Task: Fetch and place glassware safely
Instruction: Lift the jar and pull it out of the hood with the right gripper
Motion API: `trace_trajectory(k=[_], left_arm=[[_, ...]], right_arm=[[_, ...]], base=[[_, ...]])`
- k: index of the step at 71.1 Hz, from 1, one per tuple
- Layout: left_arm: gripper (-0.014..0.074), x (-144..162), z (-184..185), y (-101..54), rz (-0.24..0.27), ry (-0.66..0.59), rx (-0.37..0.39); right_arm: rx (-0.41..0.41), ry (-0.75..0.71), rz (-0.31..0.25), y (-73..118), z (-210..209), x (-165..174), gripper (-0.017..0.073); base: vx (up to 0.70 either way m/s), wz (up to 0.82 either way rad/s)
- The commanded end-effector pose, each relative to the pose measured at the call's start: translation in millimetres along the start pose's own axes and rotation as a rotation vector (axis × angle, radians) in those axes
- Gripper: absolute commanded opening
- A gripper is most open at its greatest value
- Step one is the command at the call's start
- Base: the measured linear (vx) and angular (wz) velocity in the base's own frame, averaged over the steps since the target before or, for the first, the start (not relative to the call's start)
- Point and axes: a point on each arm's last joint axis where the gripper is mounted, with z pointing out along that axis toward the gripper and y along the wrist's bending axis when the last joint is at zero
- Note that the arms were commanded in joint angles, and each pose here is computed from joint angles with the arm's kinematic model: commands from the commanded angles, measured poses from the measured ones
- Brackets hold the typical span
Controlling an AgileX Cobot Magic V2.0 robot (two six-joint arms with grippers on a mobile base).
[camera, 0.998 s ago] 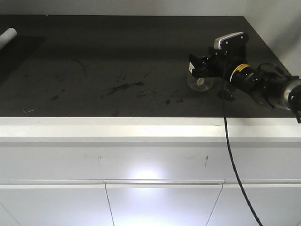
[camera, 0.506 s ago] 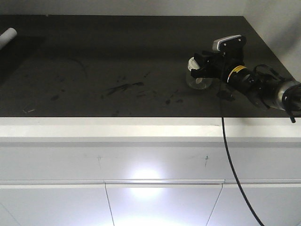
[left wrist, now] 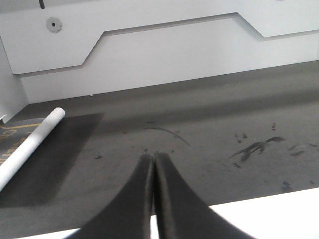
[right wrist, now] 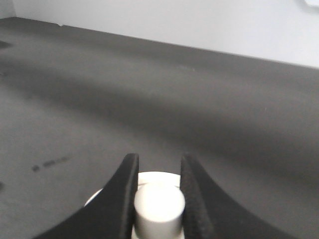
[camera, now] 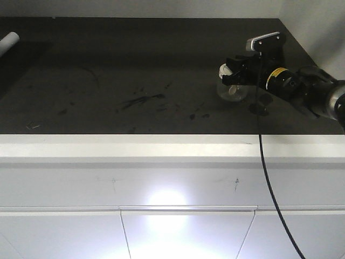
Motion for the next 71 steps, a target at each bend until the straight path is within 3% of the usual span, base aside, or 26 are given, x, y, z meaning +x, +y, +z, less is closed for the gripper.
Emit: trace_trajectory(k=[1, 13, 23, 34, 56, 71], left_arm=[[-0.0007, -15.5, -0.2, 0.7, -0.012, -0.098, -0.002], [-0.0007, -15.5, -0.2, 0.7, -0.012, -0.098, -0.002], [-0.0007, -15.5, -0.2, 0.7, -0.012, -0.098, -0.002], [-0.0007, -15.5, -0.2, 0.7, -0.012, -0.098, -0.002], [-0.0007, -15.5, -0.2, 0.7, -0.012, -0.098, -0.002], [-0.0007, -15.5, -0.2, 0.7, -0.012, -0.098, -0.002]], right_arm=[[-0.043, -0.16, -0.032, 6.2, -23.3, -62.9, -0.0003], [-0.045, -0.129, -0.005, 19.9, -53.7, -63.1, -0.0003], [-0.044, -0.105, -0.036, 35.4, -87.1, -61.8, -0.0003], [-0.032, -0.122, -0.014, 53.6, -130.4, -67.1, -0.0003], [-0.026, -0.173, -0.051, 88.6, -207.0, -69.1, -0.0003], [-0.087, -0.211, -0.059, 115.3, -235.9, -62.1, -0.0003]], base=[[0.0, 0.0], [0.0, 0.0], [0.0, 0.0], [0.0, 0.0], [0.0, 0.0], [0.0, 0.0]])
